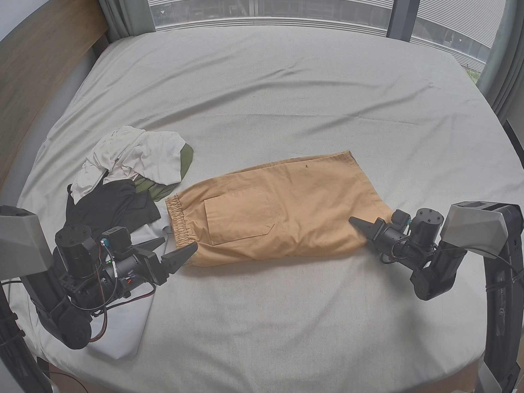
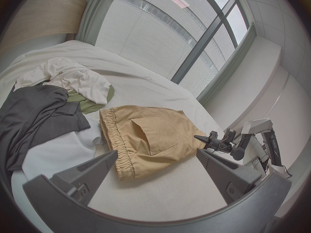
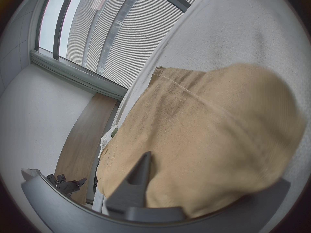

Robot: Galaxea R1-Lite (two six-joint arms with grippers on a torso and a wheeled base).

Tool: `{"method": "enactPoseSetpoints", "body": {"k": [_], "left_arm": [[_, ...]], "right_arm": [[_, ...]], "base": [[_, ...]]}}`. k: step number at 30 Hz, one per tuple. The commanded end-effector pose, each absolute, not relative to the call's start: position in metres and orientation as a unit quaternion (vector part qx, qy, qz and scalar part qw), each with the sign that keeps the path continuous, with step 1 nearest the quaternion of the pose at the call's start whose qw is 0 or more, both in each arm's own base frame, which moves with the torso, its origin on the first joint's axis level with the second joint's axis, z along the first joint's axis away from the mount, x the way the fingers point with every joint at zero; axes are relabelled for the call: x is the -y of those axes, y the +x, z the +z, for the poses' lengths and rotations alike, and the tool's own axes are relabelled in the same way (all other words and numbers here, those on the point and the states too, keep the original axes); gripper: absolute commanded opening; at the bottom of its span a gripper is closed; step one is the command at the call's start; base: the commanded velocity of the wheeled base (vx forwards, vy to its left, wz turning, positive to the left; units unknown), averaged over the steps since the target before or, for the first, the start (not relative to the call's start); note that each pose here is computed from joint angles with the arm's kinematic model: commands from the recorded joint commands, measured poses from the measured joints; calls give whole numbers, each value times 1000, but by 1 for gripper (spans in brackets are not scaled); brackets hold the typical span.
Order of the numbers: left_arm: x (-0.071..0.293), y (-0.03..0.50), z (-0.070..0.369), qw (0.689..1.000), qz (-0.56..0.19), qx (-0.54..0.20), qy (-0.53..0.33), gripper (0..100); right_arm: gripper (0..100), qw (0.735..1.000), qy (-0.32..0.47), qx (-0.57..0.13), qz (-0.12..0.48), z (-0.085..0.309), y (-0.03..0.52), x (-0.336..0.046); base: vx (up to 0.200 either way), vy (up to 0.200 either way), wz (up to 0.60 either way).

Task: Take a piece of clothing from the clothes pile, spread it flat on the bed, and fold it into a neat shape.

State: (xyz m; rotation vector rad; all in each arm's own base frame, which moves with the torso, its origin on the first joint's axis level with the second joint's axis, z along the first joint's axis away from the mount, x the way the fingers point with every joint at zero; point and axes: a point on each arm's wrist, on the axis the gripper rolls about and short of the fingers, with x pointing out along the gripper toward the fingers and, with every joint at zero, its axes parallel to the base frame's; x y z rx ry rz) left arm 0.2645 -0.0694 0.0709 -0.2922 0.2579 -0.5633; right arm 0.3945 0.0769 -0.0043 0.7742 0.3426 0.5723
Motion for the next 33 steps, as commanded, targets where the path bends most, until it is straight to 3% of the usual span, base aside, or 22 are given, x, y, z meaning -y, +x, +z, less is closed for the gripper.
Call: {"method": "enactPoseSetpoints", "body": {"k": [1,12,33], "left_arm": [[69,264,71,942,-276,-125,-143,100],[63,267,74,946,-266,-118,-145,100],[63,266,75,946,-267,-116,-145,100]], "right_arm": [[0,870,366,-168,283,2,385,-83],[0,884,310,-188,295,5,357,-93],[0,904,257,-229,253,20,289,-59]], "base": [[0,0,0],[0,0,0],[0,0,0]]}}
